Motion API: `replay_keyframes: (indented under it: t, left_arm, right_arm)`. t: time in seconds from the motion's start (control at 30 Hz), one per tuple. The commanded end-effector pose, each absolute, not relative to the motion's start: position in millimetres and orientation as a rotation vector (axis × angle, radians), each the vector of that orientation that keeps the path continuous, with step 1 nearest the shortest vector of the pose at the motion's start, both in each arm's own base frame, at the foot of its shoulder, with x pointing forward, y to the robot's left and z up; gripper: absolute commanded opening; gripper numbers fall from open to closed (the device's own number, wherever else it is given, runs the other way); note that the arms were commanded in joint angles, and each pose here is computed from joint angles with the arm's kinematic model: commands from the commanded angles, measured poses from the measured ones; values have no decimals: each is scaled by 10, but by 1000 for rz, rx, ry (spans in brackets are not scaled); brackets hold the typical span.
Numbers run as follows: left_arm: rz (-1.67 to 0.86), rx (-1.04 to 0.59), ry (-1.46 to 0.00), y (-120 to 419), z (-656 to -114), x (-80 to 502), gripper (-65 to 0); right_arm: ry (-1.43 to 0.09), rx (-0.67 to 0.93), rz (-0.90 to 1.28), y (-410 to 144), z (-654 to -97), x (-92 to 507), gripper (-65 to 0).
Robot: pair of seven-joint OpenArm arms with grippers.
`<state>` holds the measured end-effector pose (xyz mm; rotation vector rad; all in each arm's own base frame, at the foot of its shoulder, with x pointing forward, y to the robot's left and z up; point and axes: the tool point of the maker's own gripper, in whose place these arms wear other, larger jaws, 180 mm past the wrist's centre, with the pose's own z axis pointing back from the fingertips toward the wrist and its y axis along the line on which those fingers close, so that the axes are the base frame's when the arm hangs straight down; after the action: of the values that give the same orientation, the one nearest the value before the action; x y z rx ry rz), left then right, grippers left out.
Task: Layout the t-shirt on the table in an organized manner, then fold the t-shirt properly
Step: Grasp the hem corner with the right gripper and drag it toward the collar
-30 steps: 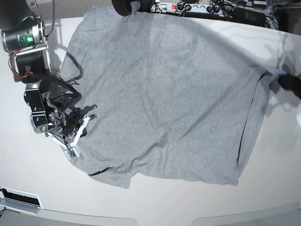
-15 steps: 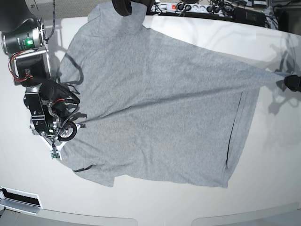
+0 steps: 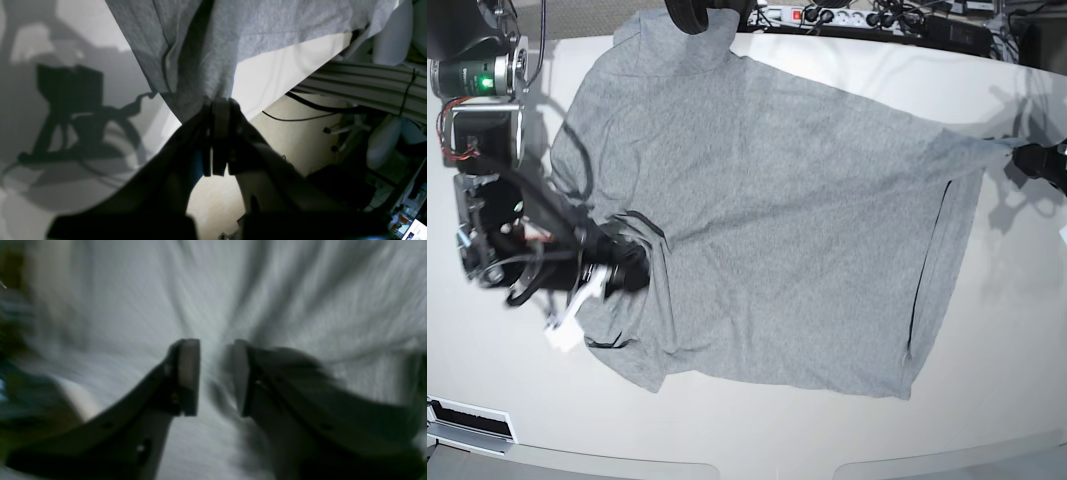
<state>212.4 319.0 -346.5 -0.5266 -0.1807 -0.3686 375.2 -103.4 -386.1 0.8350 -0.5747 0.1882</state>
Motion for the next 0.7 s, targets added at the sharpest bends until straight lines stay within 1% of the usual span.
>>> replay_keyframes:
  t: [0.0,0.07,0.2,0.27,0.37,0.43,0.53,0.67]
  left_arm:
    - [-380,-517,-221,3231,-3335,2228,-650]
    - [-375,-529,-240,3191,-3342,2258,-650]
    - [-366,-552,-269,3116,-3361,2302,-650]
    - [-364,-564,-276,3077,-3379,2310,-650]
    - [-347,-574,-340,3032,-3362,2421,-650]
    - [-351,-527,-365,3096,-3390,2478,-650]
    - [-358,-489,-374,3149,-3417,2503,-650]
    - [-357,-490,-376,3146,-3414,2506,-650]
  right_arm:
    - [-676,881,240,-1013,-3453,3942,-418]
    - [-704,894,320,-929,-3211,3927,-419]
    - [-796,839,466,-856,-2805,3937,-419]
    - [-806,813,525,-826,-2699,3896,-419]
    - [-749,836,577,-768,-2726,3698,-419]
    - [-697,906,591,-709,-2791,3458,-420]
    - [-679,1042,562,-617,-2822,3099,-424]
    - [-611,1059,516,-637,-3074,2613,-424]
